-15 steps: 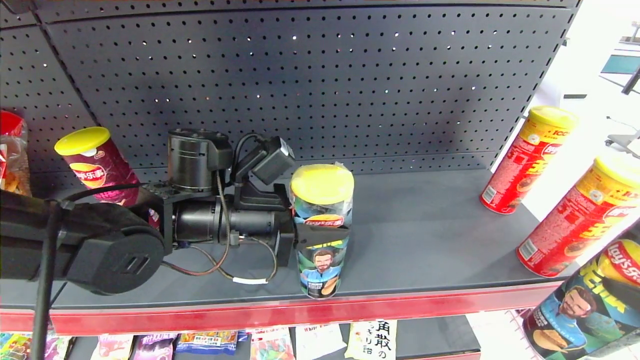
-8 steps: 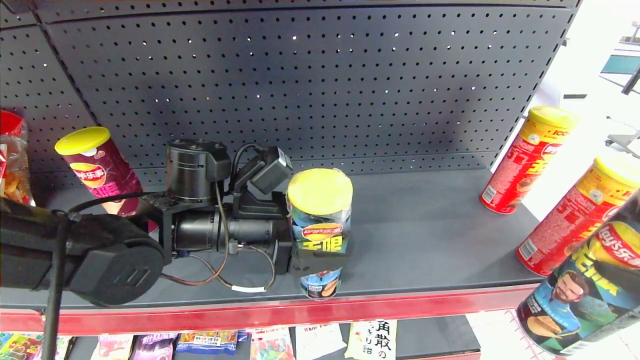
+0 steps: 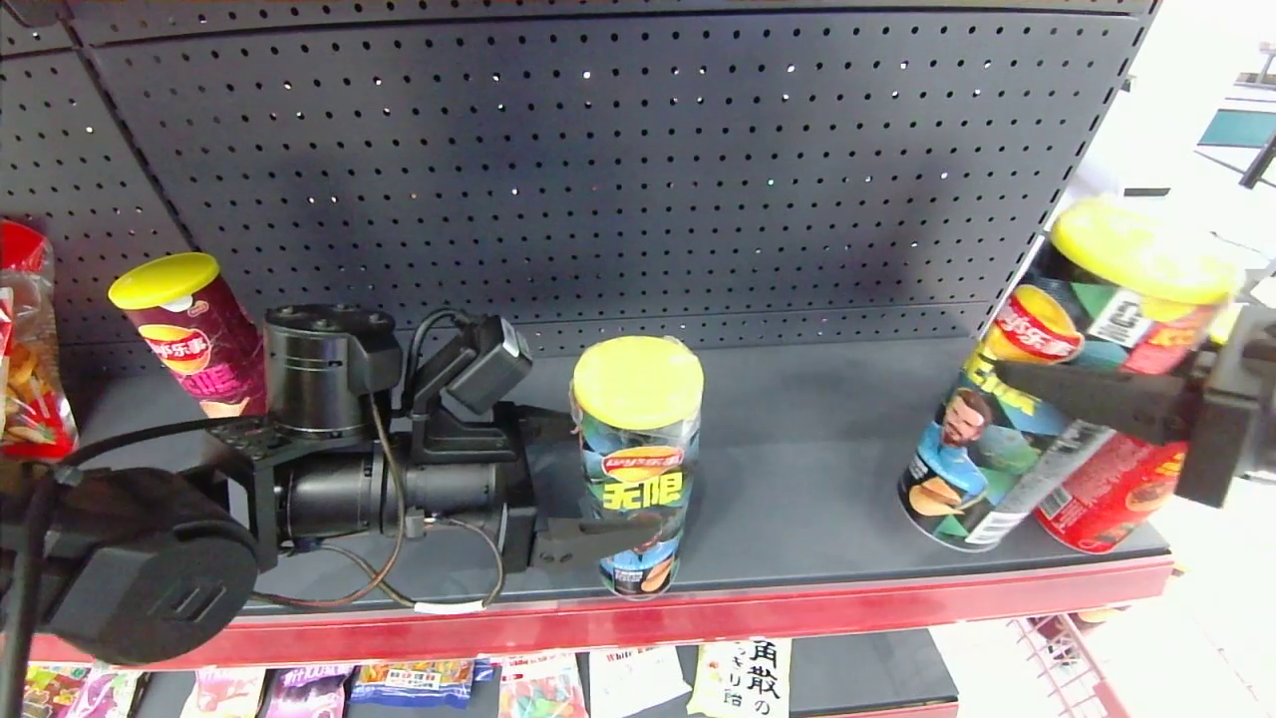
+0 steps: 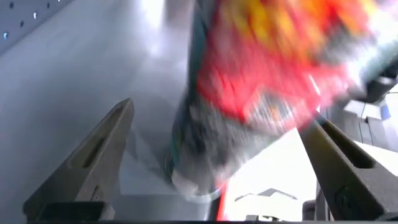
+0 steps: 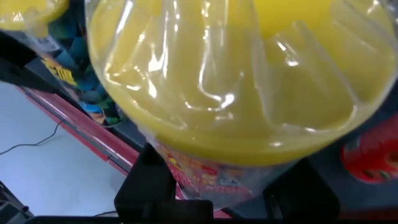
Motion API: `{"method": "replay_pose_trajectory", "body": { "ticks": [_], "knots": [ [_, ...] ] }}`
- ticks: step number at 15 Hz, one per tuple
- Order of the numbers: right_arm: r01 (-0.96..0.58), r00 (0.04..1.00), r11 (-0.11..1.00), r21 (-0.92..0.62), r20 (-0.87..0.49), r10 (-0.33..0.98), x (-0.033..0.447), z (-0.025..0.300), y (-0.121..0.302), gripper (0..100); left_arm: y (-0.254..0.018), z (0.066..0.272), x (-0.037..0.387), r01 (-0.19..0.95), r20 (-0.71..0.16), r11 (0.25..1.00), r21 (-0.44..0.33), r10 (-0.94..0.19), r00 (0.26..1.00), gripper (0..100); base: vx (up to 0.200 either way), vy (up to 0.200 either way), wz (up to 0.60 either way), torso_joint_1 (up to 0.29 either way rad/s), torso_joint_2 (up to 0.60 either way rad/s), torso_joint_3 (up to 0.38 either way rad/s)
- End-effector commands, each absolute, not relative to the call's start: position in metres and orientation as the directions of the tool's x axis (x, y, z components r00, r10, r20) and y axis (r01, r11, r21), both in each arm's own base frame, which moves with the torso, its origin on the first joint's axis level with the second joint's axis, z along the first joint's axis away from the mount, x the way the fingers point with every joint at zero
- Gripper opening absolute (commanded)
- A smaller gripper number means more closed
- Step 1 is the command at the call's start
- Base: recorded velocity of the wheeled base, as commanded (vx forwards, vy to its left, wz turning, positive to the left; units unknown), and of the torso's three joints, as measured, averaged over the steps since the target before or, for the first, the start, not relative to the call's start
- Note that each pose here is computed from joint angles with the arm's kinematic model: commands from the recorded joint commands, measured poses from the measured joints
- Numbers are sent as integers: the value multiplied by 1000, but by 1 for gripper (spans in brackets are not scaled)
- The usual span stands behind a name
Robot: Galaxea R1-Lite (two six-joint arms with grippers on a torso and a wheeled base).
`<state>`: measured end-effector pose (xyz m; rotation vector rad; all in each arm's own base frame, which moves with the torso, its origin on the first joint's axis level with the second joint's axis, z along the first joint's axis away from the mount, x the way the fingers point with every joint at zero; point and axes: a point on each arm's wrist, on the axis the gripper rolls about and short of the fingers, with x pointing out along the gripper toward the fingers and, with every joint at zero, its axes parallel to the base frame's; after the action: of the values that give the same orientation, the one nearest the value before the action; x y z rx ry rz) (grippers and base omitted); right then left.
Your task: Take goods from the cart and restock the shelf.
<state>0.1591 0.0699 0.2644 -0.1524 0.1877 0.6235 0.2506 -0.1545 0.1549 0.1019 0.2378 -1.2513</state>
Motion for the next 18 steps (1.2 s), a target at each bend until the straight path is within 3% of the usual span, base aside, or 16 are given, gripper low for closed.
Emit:
{"method": "replay_pose_trajectory", "body": {
  "ticks": [1, 5, 11, 14, 18],
  "knots": [
    [-640, 749, 765, -70, -279, 602, 208, 258, 103, 0, -142, 156, 242, 940, -236, 338, -52, -919, 317, 100, 0, 0, 0, 0, 0, 0],
    [-650, 748, 756, -79, -240, 619, 263, 251, 135, 0, -120, 146, 231, 901, -278, 427, -68, -876, 394, 100, 0, 0, 0, 0, 0, 0],
    [-699, 702, 712, -71, -258, 664, 308, 237, 179, 0, -81, 145, 217, 777, -310, 629, -30, -745, 591, 100, 0, 0, 0, 0, 0, 0],
    [-740, 660, 670, -59, -257, 706, 318, 232, 191, 0, -63, 149, 216, 734, -293, 679, -24, -707, 644, 100, 0, 0, 0, 0, 0, 0],
    [-757, 641, 651, -57, -259, 722, 322, 228, 204, 0, -61, 153, 213, 723, -285, 691, -20, -697, 658, 100, 0, 0, 0, 0, 0, 0]
  ]
}}
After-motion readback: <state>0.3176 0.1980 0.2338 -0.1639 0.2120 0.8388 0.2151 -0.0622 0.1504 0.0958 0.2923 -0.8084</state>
